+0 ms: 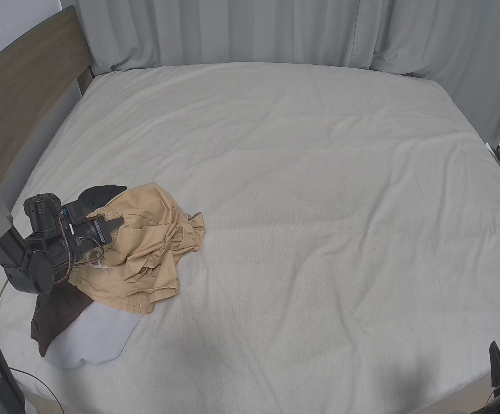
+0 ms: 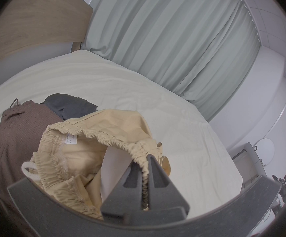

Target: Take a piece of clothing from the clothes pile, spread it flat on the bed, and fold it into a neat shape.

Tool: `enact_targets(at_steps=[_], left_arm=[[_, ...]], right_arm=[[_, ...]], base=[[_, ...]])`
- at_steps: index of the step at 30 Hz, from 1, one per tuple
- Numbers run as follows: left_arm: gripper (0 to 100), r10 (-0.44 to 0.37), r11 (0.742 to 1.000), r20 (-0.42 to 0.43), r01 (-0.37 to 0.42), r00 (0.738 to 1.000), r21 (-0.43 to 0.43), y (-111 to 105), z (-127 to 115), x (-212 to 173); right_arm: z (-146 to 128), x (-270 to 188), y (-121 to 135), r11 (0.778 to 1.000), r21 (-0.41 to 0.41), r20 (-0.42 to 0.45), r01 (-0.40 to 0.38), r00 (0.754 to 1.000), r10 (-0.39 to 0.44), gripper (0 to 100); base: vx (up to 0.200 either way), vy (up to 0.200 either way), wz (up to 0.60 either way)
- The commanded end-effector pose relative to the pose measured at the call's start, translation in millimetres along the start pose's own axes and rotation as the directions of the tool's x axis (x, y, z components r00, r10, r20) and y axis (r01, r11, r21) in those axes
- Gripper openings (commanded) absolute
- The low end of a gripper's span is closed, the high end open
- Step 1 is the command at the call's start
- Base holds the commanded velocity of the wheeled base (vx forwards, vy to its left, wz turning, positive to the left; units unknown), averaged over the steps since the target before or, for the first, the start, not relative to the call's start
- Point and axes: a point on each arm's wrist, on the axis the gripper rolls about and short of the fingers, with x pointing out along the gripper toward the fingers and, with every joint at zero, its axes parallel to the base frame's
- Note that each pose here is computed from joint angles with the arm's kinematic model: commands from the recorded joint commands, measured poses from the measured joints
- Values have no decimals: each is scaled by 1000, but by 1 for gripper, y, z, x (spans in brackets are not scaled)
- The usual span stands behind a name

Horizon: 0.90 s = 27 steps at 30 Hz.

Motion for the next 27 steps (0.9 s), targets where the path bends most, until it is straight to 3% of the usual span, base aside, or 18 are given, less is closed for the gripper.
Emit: enact_targets(at_steps=[1, 3, 15, 27], left_arm=[[0, -16, 1000, 25, 15, 1000, 15, -11, 5, -12], [0, -16, 1000, 28, 16, 999, 16, -12, 5, -14], [0, -119, 993, 95, 119, 988, 12, -71, 19, -62], [0, -151, 988, 92, 147, 984, 47, -98, 12, -72]], right_arm=[[-5, 0, 0, 1000, 0, -1, 0, 1000, 0, 100], [-5, 0, 0, 1000, 0, -1, 0, 1000, 0, 100], [-5, 0, 0, 1000, 1, -1, 1, 1000, -1, 100], [-5, 0, 0, 1000, 1, -1, 1, 1000, -1, 100]], base=[[0, 0, 0], [0, 0, 0], [0, 0, 0], [0, 0, 0]])
